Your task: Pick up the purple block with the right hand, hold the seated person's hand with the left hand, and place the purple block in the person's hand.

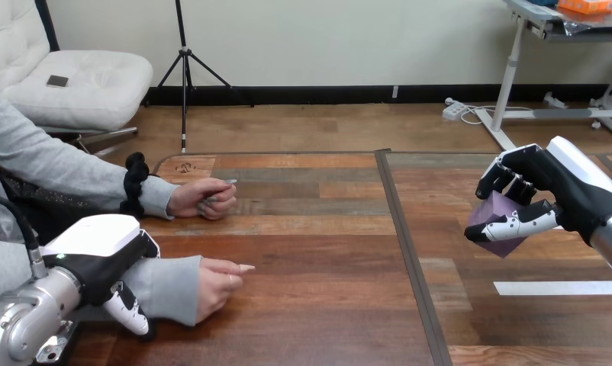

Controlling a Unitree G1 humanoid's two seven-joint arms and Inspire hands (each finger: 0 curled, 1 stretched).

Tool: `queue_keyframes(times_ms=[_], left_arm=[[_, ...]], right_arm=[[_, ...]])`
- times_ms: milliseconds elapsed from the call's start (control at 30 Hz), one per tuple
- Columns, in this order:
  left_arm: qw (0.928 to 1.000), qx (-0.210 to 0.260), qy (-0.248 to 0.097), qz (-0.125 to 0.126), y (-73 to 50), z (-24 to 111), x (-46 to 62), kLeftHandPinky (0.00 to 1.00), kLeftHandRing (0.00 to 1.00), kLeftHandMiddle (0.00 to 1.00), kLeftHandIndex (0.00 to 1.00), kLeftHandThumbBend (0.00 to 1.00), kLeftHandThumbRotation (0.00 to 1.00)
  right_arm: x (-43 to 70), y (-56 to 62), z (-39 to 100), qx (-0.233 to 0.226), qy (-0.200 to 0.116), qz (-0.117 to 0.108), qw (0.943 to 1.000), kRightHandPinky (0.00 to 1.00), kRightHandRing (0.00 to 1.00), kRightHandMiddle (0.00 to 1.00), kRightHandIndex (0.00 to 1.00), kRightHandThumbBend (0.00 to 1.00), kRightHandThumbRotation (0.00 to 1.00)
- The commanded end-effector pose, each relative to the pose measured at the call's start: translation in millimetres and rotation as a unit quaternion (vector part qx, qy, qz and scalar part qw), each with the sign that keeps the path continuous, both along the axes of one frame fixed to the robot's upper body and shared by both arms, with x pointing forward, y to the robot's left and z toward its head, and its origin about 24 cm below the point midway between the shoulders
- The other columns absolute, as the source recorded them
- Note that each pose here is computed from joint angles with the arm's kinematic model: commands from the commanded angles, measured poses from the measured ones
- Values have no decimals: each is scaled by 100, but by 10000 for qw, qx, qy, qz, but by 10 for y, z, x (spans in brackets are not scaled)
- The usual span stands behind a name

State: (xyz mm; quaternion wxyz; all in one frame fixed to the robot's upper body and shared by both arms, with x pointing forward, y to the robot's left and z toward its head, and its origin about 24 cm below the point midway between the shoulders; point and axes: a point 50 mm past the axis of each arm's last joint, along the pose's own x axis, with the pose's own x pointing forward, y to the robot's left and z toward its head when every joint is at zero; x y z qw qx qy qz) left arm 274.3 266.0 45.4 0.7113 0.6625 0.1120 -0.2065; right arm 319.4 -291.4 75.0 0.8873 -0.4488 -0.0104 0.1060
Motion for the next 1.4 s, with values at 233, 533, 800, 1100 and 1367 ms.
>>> queue_keyframes(times_ms=[233, 533, 800, 1100, 1367], left_arm=[[9997, -160, -108, 172, 27, 24, 29, 21, 29, 38, 42, 77, 0], [9978, -552, -262, 253, 15, 66, 25, 21, 29, 37, 40, 74, 0], [9959, -752, -447, 252, -11, 172, 16, 21, 28, 37, 39, 72, 0], [9917, -988, -789, 214, -47, 317, -4, 19, 26, 35, 39, 70, 0], [9845, -1219, -1258, 121, -82, 448, -26, 17, 24, 33, 38, 72, 0]], right_arm=[[111, 0, 367, -10, -695, 106, 9975, 36, 39, 43, 44, 82, 0], [108, 2, 354, 26, -672, 105, 9977, 37, 39, 43, 43, 82, 0], [113, 6, 339, 65, -603, 100, 9981, 37, 40, 43, 43, 83, 0], [120, 33, 333, -4, -587, 141, 9982, 37, 40, 43, 43, 82, 0], [127, 63, 319, -17, -605, 155, 9980, 38, 40, 44, 43, 82, 0]])
